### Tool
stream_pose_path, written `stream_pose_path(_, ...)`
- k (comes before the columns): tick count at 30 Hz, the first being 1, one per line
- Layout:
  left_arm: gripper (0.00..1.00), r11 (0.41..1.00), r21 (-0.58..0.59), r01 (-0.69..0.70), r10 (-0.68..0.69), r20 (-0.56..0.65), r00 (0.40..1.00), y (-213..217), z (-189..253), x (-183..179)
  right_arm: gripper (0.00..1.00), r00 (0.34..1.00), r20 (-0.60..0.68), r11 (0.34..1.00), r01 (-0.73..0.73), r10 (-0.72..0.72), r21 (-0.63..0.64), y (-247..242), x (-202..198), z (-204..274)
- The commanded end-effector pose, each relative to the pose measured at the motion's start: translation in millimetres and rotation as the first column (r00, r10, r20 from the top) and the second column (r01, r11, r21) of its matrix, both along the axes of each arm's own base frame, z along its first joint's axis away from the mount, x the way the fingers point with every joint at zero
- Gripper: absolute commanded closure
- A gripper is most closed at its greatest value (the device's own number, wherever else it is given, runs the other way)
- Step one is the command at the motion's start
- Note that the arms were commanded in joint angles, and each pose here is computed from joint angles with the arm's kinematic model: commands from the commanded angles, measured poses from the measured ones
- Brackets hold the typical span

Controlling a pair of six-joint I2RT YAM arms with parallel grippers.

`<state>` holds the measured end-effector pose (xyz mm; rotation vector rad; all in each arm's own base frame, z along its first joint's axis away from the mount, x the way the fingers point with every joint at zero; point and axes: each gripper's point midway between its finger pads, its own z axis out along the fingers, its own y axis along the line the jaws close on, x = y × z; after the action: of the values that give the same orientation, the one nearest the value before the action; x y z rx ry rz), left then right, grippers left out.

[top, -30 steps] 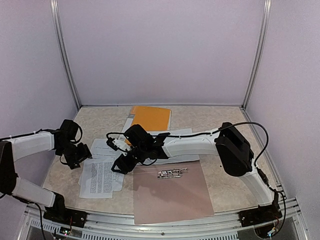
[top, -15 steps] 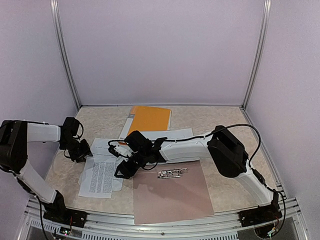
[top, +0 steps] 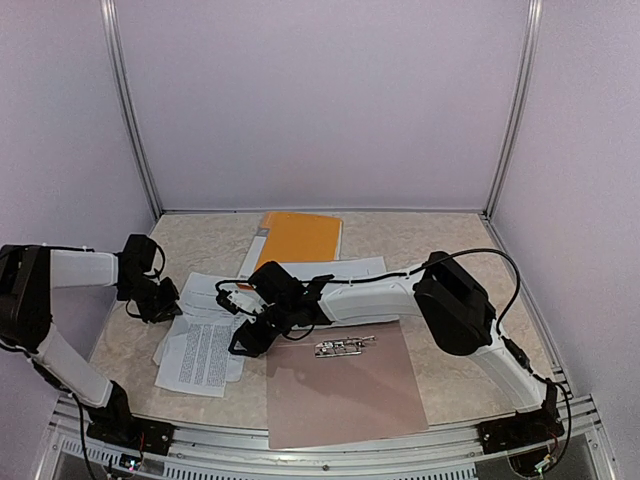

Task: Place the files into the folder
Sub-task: Pick up the file from the center of the board.

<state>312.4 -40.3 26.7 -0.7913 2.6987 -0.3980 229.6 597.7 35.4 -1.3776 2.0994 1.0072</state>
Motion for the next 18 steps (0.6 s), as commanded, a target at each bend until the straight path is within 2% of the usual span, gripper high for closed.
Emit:
stream_pose_path(1,0.86,1.0,0.003,0.01,-0.01,0.016,1.0,1,9,6,0.47,0.999,-0.038,0.997,0.012,-0.015,-0.07,-10,-1,-30)
stream_pose_path(6,0.93,1.0,-0.013,0.016,-0.015,0.007,1.0,-1,9,2,0.47,0.999,-0.036,0.998,0.013,-0.015,-0.069,-12,1,-27)
stream_pose_path(8,0.99,1.0,-0.022,0.018,-0.018,0.006,1.0,-3,10,0,0.47,0.999,-0.034,0.998,0.013,-0.015,-0.068,-12,1,-24)
stream_pose_path(18,1.0,1.0,-0.025,0.016,-0.015,0.054,0.998,-8,44,-13,0.46,1.0,-0.007,0.997,0.029,-0.029,-0.068,-19,10,-3)
